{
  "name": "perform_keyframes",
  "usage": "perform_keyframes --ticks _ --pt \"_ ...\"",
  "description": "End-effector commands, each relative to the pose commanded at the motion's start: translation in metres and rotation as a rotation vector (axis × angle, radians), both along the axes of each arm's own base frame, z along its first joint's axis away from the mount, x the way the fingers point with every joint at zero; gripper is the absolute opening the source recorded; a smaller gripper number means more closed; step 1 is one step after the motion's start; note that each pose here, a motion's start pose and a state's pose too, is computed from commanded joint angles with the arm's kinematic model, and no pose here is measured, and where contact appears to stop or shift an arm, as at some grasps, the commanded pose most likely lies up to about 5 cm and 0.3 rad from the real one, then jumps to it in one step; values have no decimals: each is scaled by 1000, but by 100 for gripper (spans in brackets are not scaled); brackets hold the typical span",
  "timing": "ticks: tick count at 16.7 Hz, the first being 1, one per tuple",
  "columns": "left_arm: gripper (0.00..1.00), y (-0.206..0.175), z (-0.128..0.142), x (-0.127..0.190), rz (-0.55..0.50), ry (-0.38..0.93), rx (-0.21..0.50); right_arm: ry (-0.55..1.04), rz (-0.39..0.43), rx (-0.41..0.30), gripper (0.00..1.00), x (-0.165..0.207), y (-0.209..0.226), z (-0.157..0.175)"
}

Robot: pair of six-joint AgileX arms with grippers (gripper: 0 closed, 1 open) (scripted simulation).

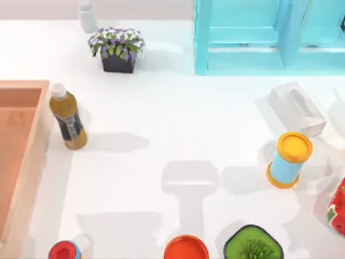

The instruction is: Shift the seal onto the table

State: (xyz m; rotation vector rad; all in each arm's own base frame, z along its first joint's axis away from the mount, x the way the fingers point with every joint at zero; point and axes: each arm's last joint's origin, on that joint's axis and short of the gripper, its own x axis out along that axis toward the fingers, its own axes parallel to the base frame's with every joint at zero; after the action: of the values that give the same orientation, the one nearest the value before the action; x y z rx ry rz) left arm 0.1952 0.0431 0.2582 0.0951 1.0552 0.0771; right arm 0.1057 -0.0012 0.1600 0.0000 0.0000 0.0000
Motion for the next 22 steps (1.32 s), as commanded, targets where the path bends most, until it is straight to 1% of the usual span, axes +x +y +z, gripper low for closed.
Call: perform_keyframes --ticks 2,4,6,8,10,15,17,19,22 --pt "100 13 2 26 1 169 -24 0 0 0 100 0 0 0" --pt "100 27 2 47 0 307 -51 0 0 0 100 0 0 0" --pt "100 39 2 62 -2 411 -77 0 0 0 100 0 0 0" --pt "100 48 1 72 -5 480 -97 0 0 0 100 0 0 0" --pt "100 53 1 76 -6 513 -108 0 0 0 100 0 0 0" --pt "100 52 2 77 -10 513 -107 0 0 0 100 0 0 0" --pt "100 52 -3 77 -8 516 -109 0 0 0 100 0 0 0" --pt "100 53 -19 78 -6 521 -111 0 0 0 100 0 0 0" --pt "100 55 -55 81 -6 508 -106 0 0 0 100 0 0 0"
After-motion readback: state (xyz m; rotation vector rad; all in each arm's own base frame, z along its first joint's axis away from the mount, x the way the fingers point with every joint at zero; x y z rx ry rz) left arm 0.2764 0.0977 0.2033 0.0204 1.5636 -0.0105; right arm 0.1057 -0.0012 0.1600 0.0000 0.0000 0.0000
